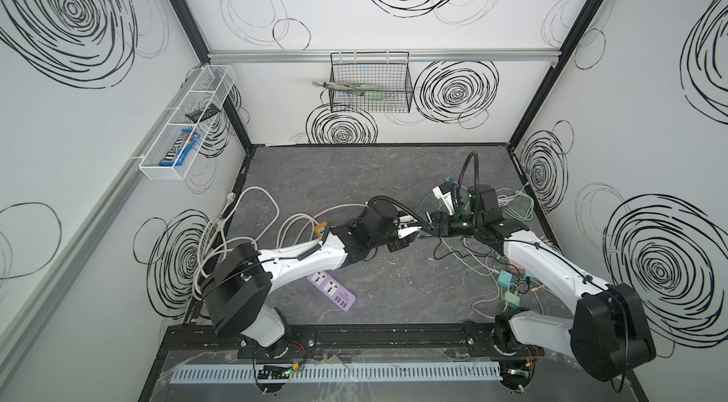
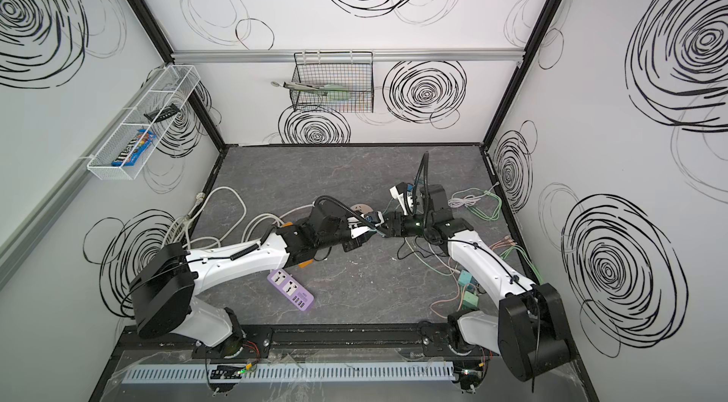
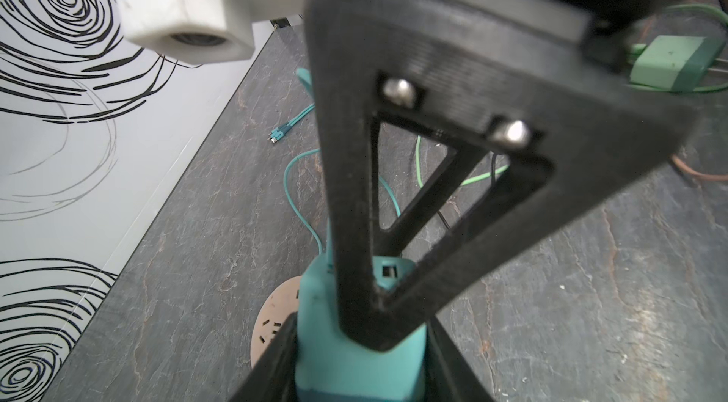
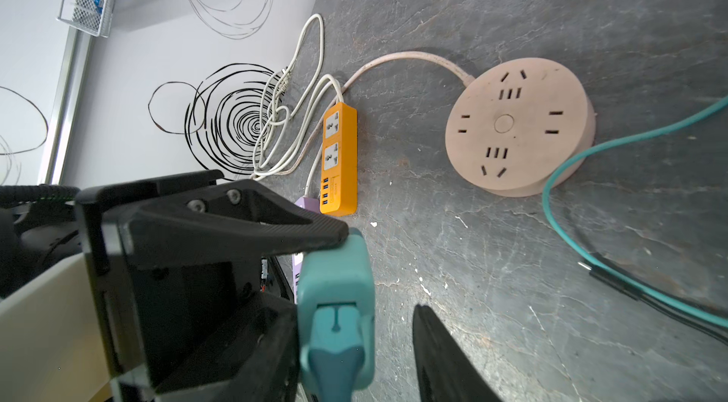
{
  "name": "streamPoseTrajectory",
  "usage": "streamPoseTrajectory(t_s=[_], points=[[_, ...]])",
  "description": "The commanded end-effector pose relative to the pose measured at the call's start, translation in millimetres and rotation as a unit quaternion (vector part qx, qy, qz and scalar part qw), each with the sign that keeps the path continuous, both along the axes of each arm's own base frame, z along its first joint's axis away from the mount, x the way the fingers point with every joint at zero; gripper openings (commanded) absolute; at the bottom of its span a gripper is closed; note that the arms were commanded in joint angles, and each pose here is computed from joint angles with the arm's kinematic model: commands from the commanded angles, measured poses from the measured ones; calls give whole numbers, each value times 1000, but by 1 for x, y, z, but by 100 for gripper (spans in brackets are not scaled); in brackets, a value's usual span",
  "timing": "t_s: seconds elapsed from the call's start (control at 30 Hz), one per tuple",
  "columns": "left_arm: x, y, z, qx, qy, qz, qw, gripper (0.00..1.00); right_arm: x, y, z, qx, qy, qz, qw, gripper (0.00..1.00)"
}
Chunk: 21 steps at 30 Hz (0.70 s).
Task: Insert the plug
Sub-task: 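Lift the adapter with the left gripper while the right gripper closes on it, then open the left gripper and swing it away while the right gripper holds the adapter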
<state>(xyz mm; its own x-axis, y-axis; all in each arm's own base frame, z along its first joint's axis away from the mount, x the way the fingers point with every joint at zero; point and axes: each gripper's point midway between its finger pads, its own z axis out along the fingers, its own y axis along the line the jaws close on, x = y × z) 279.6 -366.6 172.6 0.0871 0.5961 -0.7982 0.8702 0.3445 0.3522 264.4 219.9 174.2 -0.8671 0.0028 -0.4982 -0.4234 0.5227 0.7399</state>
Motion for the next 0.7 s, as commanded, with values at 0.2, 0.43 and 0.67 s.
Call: streamPoseTrajectory(t_s=[0.2, 0.43, 0.67], points=[[-9, -10, 13, -9, -27, -40, 999, 0, 1, 10, 8, 0, -7, 27, 1000, 30], [14, -2, 18, -21, -20, 34, 999, 53, 9, 4, 32, -13, -59, 13, 998, 0], [53, 14, 4, -100, 113, 162, 975, 88, 48, -52, 74, -16, -120, -141, 983, 0]])
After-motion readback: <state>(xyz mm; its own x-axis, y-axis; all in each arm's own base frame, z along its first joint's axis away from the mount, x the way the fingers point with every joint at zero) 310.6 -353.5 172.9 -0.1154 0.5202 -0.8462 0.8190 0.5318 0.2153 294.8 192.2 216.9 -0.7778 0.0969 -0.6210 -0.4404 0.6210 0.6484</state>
